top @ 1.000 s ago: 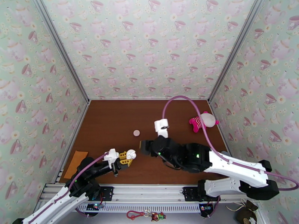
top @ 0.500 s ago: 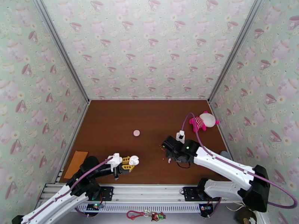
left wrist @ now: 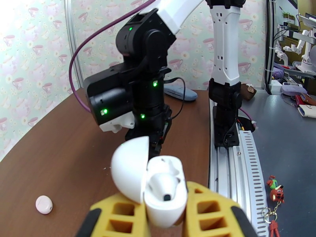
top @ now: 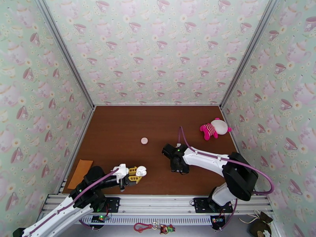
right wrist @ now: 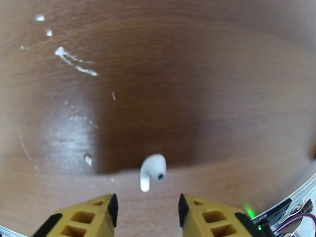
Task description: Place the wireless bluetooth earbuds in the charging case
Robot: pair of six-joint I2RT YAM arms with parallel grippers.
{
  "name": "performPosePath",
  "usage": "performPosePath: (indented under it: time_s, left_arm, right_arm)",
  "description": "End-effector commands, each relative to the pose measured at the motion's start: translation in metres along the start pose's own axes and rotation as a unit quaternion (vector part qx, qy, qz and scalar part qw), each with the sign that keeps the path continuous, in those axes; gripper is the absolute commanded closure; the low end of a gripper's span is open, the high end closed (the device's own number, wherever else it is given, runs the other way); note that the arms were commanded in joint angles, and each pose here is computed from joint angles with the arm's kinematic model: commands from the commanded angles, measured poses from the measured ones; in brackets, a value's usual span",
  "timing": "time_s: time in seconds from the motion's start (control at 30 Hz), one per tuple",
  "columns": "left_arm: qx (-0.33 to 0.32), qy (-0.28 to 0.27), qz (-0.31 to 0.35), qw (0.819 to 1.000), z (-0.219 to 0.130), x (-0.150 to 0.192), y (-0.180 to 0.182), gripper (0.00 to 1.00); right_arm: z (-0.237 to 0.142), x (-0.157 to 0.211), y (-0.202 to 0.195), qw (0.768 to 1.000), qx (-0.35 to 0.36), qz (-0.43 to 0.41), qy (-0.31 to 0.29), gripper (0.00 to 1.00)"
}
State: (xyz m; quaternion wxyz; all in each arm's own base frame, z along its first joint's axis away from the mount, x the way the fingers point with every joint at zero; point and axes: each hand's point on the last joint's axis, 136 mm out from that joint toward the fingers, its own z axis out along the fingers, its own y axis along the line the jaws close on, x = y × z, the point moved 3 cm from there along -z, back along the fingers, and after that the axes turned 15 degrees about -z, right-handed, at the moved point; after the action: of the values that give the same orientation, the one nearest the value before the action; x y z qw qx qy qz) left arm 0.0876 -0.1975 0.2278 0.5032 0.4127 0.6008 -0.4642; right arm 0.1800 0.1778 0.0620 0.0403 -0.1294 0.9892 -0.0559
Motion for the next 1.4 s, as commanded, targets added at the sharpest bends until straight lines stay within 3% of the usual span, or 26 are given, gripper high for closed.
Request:
performPosePath:
  time_s: [0.0,0.23,0.43,0.7,0.8,1.37]
  left_arm:
    - [-0.006,0.0,0.01,1.0,-0.001,0.002,0.001,1.0]
    - [-0.008,0.001,0.013,1.0,-0.001,0.002,0.001,1.0]
    - [-0.011,0.002,0.013,1.0,-0.002,0.003,0.001,1.0]
    - [-0.011,0.003,0.012,1.0,-0.001,0.004,0.002,1.0]
    - [-0.012,0.004,0.011,1.0,-0.001,0.004,0.002,1.0]
    - [-0.015,0.003,0.009,1.0,-0.002,0.003,0.002,1.0]
  right_arm:
    - [-0.001,-0.011,0.012,0.999,-0.033,-0.018,-0.004,0.52]
    - [0.009,-0.011,0.012,0.999,-0.02,-0.035,0.015,0.53]
    - [0.014,-0.012,0.008,0.999,-0.014,-0.037,0.022,0.61]
    - [0.018,-0.015,0.006,0.999,-0.012,-0.038,0.025,0.61]
    - [0.02,-0.016,0.004,0.999,-0.013,-0.037,0.027,0.65]
    - [0.025,-0.007,0.008,0.998,-0.035,-0.032,0.042,0.66]
